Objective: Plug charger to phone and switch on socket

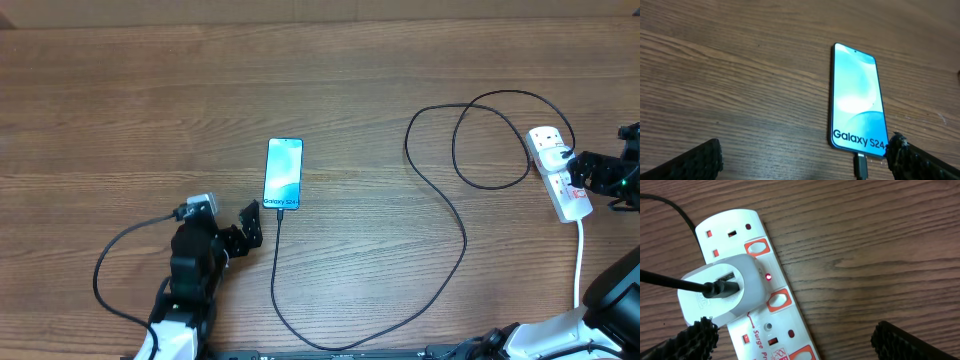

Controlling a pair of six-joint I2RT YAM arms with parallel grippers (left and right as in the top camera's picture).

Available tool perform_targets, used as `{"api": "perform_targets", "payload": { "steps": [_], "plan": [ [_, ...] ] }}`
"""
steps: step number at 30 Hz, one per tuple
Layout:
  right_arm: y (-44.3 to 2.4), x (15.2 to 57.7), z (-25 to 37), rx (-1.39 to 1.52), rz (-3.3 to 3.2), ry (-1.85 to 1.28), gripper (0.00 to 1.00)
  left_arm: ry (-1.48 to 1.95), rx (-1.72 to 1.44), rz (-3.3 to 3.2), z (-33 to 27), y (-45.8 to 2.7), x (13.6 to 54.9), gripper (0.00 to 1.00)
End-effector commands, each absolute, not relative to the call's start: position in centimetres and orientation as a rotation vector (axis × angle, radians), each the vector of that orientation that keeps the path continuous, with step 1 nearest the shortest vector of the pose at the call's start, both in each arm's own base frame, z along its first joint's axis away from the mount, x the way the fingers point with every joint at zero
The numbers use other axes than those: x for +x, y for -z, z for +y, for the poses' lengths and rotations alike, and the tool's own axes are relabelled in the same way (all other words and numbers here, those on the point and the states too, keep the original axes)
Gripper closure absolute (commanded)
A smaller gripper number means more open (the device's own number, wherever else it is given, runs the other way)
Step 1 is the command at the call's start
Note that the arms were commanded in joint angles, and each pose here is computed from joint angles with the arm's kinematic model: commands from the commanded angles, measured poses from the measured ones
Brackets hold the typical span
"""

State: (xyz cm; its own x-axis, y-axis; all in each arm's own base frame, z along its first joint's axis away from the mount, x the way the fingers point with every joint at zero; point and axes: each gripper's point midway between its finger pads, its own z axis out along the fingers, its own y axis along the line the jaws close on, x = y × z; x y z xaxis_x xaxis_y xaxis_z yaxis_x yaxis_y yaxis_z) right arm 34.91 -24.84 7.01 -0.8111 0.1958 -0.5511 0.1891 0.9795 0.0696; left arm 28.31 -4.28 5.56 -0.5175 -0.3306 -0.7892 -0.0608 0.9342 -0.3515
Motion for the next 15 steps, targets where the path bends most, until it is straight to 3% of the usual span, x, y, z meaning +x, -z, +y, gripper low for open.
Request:
{"api": "perform_targets", "payload": {
  "steps": [1,15],
  "plan": [
    [-7.8,35.2,-25.0,0.251,2.521,0.005,0.0,0.327,-0.298,2.055,-3.6,-5.4,27.5,0.0],
    [-7.8,35.2,-25.0,0.25,2.52,0.006,0.0,0.262,-0.342,2.051,-2.3,-5.5,25.9,0.0]
  ]
}}
